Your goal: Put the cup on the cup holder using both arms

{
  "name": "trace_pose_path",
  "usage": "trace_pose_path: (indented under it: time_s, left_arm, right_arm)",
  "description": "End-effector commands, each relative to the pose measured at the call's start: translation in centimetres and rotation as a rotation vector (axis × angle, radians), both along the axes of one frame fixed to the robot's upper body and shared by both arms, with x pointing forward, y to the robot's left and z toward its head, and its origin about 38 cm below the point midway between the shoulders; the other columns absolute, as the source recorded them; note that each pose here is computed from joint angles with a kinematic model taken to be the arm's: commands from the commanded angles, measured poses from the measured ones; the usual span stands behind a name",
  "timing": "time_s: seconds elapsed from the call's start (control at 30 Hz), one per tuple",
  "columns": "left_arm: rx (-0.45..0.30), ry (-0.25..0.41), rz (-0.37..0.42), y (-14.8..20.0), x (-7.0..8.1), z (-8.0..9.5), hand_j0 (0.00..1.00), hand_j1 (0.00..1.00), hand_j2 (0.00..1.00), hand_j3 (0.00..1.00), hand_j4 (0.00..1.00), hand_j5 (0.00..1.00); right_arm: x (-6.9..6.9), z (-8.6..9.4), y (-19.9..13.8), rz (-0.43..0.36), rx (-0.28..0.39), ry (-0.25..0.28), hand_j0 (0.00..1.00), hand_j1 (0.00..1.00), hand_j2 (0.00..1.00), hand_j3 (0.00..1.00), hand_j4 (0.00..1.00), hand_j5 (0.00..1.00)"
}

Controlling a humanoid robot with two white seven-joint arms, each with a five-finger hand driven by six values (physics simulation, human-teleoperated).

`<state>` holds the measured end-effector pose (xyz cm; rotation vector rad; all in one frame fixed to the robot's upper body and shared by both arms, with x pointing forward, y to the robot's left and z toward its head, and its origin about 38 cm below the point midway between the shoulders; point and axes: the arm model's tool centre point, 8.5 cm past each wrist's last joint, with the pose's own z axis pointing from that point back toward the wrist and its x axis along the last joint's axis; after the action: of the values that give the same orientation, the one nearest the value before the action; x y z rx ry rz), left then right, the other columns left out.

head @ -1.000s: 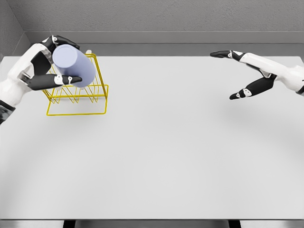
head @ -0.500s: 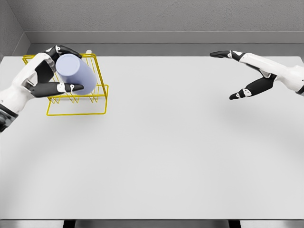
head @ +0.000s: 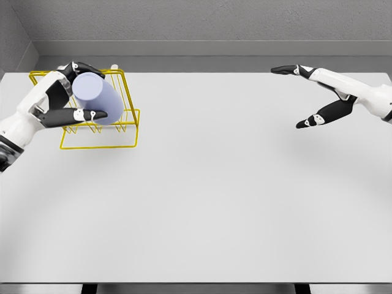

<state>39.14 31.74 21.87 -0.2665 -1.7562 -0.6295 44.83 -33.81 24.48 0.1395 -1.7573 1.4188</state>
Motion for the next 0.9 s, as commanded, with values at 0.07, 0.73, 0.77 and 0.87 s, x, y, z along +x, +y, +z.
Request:
trace_pose_path:
  time_s: [0.07, 0.73, 0.77, 0.87]
  left_arm:
    - [-0.005, -0.001, -0.004, 0.0, -0.1, 0.0, 0.75, 0.75, 0.75, 0.75, 0.75, 0.75]
    - [0.027, -0.020, -0.028, 1.3, -0.8, 1.5, 1.00, 1.00, 1.00, 1.00, 1.00, 1.00]
    - [0.021, -0.020, -0.035, 1.7, -0.9, 1.8, 1.00, 1.00, 1.00, 1.00, 1.00, 1.00]
    - [0.021, -0.004, -0.050, 3.3, -1.4, 2.6, 1.00, 1.00, 1.00, 1.00, 1.00, 1.00]
  right_arm:
    - [0.0, 0.1, -0.1, -0.003, 0.007, 0.002, 1.00, 1.00, 1.00, 1.00, 1.00, 1.00]
    - [0.0, 0.0, -0.1, -0.003, 0.007, 0.004, 1.00, 1.00, 1.00, 1.00, 1.00, 1.00]
    - [0.0, 0.0, -0.1, -0.003, 0.007, 0.004, 1.00, 1.00, 1.00, 1.00, 1.00, 1.00]
    - [0.0, 0.0, -0.1, -0.003, 0.007, 0.004, 1.00, 1.00, 1.00, 1.00, 1.00, 1.00]
